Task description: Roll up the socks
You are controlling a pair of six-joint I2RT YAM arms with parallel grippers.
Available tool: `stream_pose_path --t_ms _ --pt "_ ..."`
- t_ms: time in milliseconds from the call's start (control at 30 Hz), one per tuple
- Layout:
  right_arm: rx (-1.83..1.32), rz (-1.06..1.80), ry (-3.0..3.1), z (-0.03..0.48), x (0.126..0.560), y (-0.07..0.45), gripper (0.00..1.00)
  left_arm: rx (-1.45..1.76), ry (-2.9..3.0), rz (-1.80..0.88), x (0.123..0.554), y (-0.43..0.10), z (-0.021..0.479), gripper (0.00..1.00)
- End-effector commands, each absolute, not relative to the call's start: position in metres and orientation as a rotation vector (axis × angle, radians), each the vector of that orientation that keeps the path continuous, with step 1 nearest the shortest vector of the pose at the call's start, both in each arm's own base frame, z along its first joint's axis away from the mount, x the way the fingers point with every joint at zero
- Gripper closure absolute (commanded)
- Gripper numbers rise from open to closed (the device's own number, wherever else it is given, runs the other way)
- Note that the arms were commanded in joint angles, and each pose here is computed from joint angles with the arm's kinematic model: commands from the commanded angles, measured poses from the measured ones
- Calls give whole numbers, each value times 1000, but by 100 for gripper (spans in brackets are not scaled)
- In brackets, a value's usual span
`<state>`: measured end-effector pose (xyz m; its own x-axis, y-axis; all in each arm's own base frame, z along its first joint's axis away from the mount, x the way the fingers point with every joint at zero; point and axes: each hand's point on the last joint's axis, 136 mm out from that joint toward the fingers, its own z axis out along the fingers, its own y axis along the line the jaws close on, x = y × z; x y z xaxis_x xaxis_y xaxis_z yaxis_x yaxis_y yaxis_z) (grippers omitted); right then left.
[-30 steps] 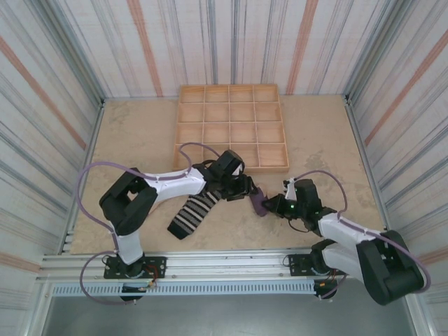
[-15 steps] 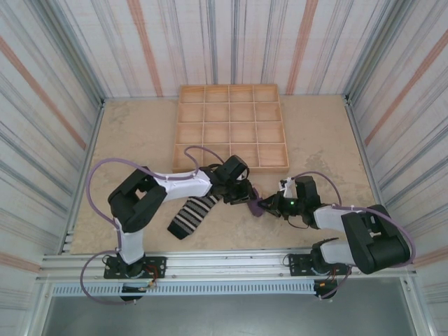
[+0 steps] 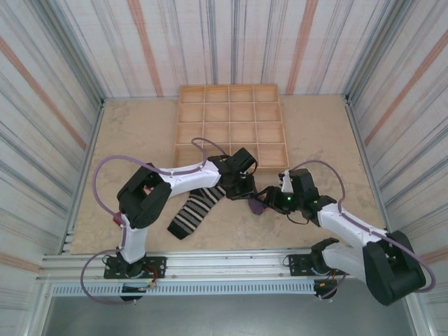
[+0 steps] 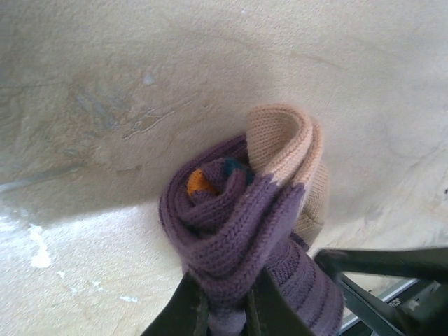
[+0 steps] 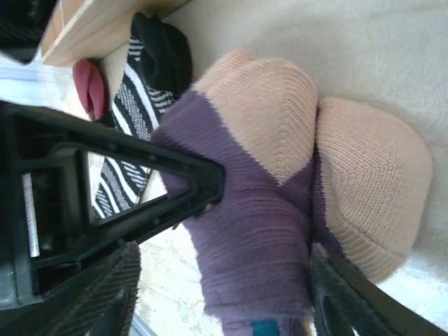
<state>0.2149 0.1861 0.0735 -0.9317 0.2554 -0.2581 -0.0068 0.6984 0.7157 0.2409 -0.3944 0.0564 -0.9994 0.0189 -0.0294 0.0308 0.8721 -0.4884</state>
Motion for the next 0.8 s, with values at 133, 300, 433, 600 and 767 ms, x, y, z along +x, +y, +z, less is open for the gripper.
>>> stream_pose_path --t_ms 133,300,433,600,767 --pt "-23 606 2583 72 206 168 29 84 3163 -579 229 -369 48 98" --pt "-162 537 2553 63 201 183 36 92 3208 -573 226 -371 46 98" --pt "-165 542 2566 51 203 189 37 96 3216 -574 227 -372 45 97" --pt "-137 556 2574 39 208 197 42 106 3211 -594 227 -375 47 97" --pt "-55 521 2679 18 204 191 58 147 3167 -685 228 -382 52 89"
